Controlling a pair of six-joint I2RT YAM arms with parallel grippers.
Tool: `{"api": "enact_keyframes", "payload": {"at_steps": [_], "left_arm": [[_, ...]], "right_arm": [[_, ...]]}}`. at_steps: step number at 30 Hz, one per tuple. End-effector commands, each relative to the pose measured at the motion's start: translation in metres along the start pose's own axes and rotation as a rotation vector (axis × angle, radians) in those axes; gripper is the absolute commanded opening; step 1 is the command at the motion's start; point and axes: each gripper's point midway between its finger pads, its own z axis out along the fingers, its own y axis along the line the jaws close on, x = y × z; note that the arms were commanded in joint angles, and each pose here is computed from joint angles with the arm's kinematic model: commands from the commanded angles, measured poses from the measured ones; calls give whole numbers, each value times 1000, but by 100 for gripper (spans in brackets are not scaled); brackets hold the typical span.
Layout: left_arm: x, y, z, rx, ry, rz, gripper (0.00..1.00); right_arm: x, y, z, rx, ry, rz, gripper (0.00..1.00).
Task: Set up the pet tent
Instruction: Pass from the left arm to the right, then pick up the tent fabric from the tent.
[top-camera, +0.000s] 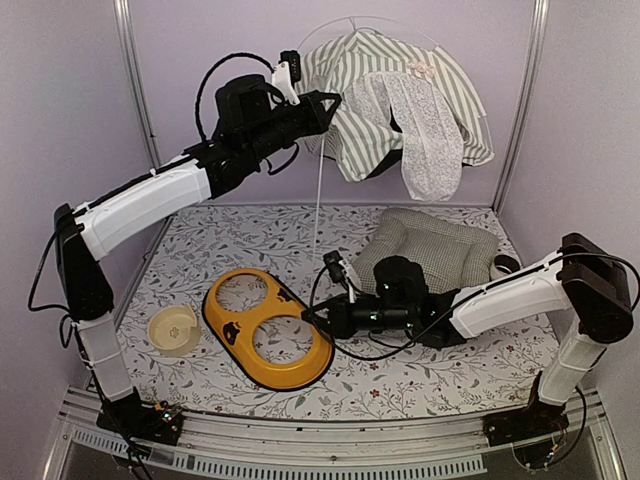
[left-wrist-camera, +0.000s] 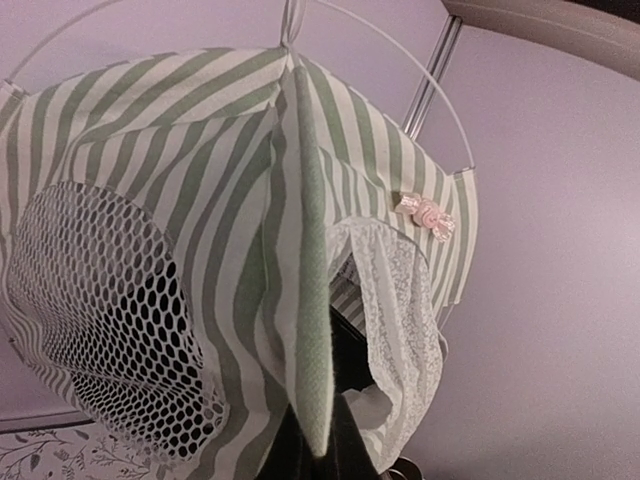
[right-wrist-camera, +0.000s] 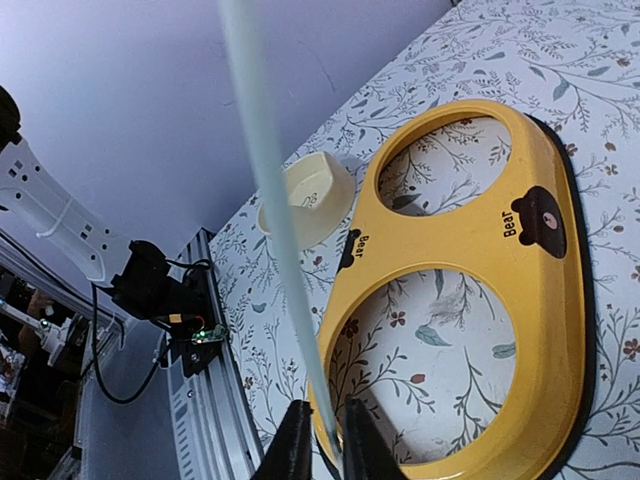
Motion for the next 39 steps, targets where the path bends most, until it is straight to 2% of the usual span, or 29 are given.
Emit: {"api": "enact_keyframes", "payload": {"at_steps": [1,3,5,10,13,18,20,24,29,34,39], "left_arm": [[-31,-22,-4,59,-89,11,0],[-27,-25,-5,75,-77,23,0],[-23,-25,-9,82,-62,36,1],[-16,-25,-25,96,-37,65,22],[-17,-28,-42,112,-36,77,31],[1,-20,-67,94,0,100,51],[7,-8,-77,41,15,105,52],[41,31,-93,-73,91,111,44],[103,65,-88,-19,254,98,40],[152,61,-64,94,369,104,38],[177,51,-45,154,389,98,43]], "right_arm": [[-4,3,0,7,-15,-29,7],[-9,5,-2,12,-21,-44,0],[-14,7,-6,18,-31,-65,0],[-24,12,-17,40,-48,-121,0],[-28,14,-23,54,-51,-141,0],[-26,14,-27,69,-22,-169,0],[-24,15,-29,69,-14,-177,0],[-21,18,-35,56,-7,-189,0],[-19,21,-39,43,-3,-202,0],[-21,23,-39,36,1,-213,0],[-19,23,-38,37,6,-208,0]]}}
